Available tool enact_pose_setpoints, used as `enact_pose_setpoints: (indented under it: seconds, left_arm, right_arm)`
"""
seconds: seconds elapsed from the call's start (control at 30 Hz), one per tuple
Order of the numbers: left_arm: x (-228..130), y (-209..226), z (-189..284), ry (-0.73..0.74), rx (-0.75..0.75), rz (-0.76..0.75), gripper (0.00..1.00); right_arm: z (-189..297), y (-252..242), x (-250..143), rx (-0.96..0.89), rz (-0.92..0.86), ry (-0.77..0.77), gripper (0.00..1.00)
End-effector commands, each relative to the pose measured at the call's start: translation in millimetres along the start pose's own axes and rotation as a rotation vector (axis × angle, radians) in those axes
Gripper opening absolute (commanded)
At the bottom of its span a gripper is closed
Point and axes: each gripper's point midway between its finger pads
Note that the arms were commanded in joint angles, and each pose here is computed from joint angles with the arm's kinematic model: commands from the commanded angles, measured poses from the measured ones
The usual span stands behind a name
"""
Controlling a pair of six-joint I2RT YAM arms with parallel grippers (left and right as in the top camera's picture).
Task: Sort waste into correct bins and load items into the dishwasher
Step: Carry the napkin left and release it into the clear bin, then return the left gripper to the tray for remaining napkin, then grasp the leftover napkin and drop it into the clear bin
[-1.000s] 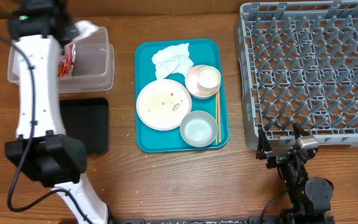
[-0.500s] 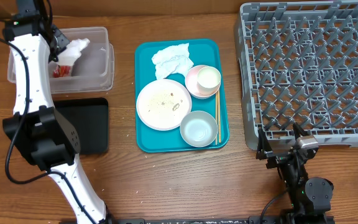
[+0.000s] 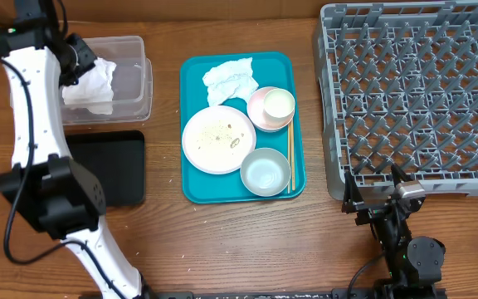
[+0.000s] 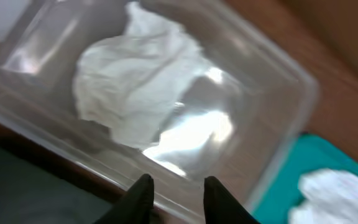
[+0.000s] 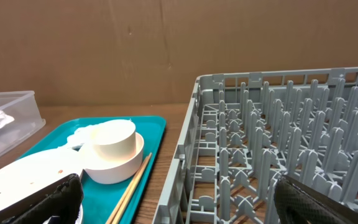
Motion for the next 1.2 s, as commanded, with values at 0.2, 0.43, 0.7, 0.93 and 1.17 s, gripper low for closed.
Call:
enact_pose_setpoints:
  seconds: [0.2,0.43,0.7,0.93,1.17]
  left_arm:
    - [-55.6,-129.4,15.3,0.08,-0.325,-0.362,0.3]
    - [-110.6,-185.2,-38.6,0.131,-0.232,-0.527,0.42]
    - [-169.7,-226.0,-113.7,0.193,-0.219,-0.661,0.43]
    - [-191.9,-247.0,-139.8,0.175,-0.252,-0.808,0.53]
    - [-209.7,-241.5,-160.9,0.219,-0.232,-0.846,0.55]
  right_arm:
    - [0.0,-3.2,-1.5,-0.013,-0.003,-0.005,1.0]
    - [0.0,-3.2,-1.5,-0.013,-0.003,-0.005,1.0]
    - [0.0,-3.2,-1.5,-0.013,-0.003,-0.005,1.0]
    - [0.0,-3.2,-1.5,-0.013,-0.003,-0.005,1.0]
    - [0.0,-3.2,-1.5,-0.013,-0.003,-0.005,1.0]
Point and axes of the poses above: each gripper's point midway between its finger pads, its own z axis back along the fingers, its own y axis along the line the jaws close on, x = y × z, and after that the axes turned 5 degrees about -z, right-handed
